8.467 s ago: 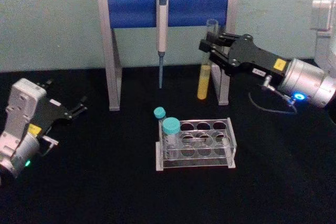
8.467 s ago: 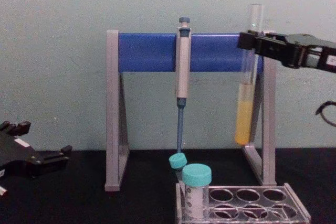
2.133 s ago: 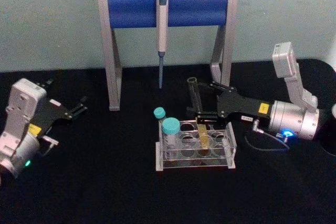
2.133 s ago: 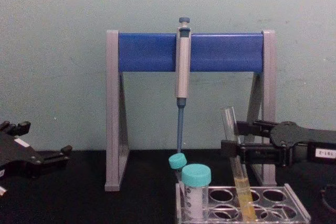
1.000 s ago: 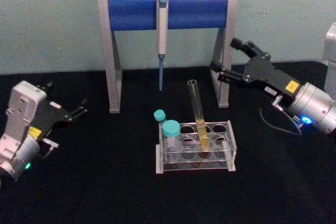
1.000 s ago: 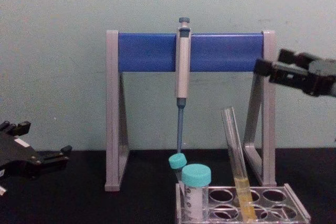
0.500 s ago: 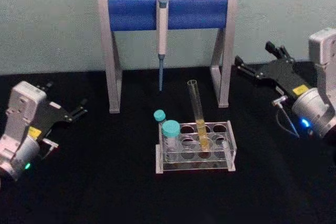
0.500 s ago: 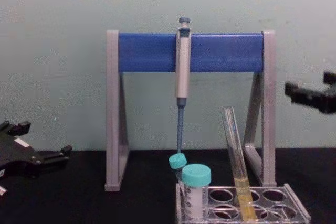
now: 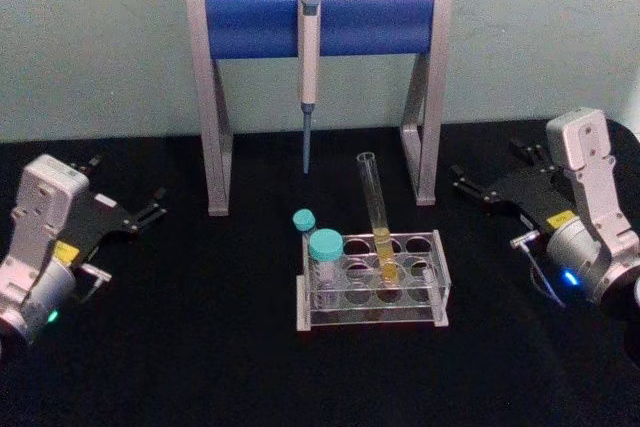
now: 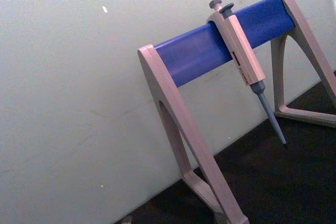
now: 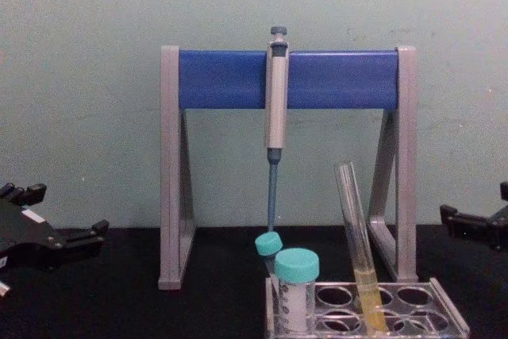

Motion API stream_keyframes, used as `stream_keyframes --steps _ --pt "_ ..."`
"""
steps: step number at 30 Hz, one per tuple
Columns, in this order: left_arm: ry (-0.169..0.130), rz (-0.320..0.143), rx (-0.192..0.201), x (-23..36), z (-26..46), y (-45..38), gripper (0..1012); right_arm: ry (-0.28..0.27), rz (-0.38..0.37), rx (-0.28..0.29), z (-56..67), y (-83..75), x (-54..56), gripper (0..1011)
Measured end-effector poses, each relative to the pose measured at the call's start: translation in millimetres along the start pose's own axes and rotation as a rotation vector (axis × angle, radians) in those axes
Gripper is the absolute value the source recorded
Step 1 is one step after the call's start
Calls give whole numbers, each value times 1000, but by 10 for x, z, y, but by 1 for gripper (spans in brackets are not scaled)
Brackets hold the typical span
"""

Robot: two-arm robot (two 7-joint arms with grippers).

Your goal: Pick up the test tube from the test tube rack, shake it, then place it back into the test tube rack.

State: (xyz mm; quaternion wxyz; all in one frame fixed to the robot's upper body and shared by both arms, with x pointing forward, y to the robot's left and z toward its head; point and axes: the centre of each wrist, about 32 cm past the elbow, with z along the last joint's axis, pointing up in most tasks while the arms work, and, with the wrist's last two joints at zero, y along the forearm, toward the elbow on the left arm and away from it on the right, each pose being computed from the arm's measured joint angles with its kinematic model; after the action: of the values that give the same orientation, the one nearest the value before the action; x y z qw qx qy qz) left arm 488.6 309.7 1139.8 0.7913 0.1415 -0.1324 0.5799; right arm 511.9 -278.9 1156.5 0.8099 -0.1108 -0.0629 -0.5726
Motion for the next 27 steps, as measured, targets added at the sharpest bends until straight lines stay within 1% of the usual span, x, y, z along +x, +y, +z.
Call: stream_keyframes --steps 4,27 --pt "0 0 0 0 0 0 1001 7 -2 -12 -27 -2 -5 1000" --pt "0 0 0 0 0 0 1001 3 -1 -8 -16 -1 -2 1000"
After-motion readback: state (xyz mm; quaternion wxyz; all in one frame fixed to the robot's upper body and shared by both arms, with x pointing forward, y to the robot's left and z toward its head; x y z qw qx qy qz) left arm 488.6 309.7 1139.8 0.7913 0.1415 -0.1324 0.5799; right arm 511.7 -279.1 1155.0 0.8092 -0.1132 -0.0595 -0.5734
